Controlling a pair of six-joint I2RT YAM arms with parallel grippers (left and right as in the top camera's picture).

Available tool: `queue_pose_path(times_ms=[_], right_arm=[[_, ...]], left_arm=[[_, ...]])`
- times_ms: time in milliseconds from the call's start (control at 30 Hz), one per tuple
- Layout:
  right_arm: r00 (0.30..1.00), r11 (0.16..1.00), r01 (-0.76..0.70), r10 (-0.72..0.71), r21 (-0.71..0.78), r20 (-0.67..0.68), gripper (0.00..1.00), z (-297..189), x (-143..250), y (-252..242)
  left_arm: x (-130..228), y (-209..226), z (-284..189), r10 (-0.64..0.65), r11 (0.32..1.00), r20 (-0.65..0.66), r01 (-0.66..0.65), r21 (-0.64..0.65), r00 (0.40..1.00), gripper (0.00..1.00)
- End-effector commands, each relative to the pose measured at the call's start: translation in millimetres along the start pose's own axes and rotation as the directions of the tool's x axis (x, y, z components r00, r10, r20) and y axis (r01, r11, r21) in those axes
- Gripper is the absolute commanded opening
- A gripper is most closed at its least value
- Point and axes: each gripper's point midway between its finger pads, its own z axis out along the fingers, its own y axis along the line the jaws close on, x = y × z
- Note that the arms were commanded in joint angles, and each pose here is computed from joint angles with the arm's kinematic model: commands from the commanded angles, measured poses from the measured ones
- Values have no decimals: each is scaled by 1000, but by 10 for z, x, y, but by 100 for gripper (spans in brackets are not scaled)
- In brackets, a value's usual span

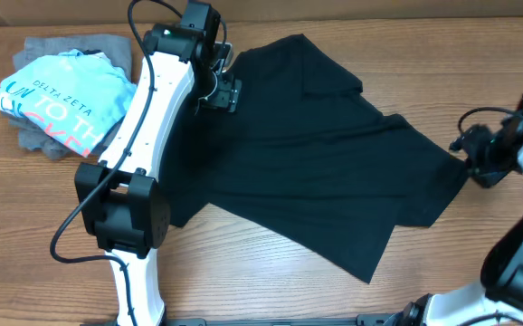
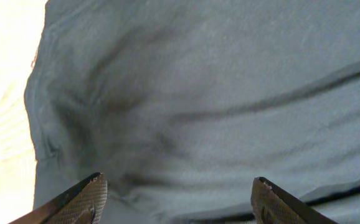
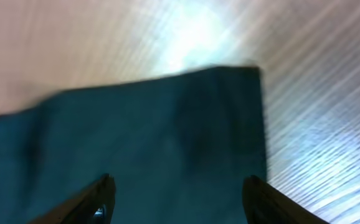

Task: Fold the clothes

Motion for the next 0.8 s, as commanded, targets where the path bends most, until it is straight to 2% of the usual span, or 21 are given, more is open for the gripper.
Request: queue_pose_path(times_ms=[0, 100, 267, 333, 500, 567, 767], right_arm=[[1000, 994, -17, 19, 107, -16, 68, 286, 42, -228], [998, 988, -62, 65, 139, -15, 62, 442, 57, -324], [997, 985, -72, 77, 154, -25, 41, 689, 54, -381], [996, 985, -72, 78, 159, -32, 37, 761, 58, -397], [996, 983, -78, 85, 166, -35, 10, 848, 49, -422], [996, 984, -83, 87, 155, -15, 4, 841, -12, -407], [973, 978, -192, 178, 85, 150, 4, 641, -615, -440]], left_arm=[[27, 34, -23, -3, 1000, -8, 3, -13, 1000, 77], [37, 33, -23, -3, 1000, -11, 3, -13, 1000, 76], [40, 33, -23, -3, 1000, -12, 3, -13, 1000, 77], [40, 33, -23, -3, 1000, -12, 3, -13, 1000, 77], [42, 32, -23, -4, 1000, -13, 4, -13, 1000, 76], [41, 32, -23, -4, 1000, -13, 3, -13, 1000, 76], [38, 32, -23, -4, 1000, -12, 3, -13, 1000, 76]])
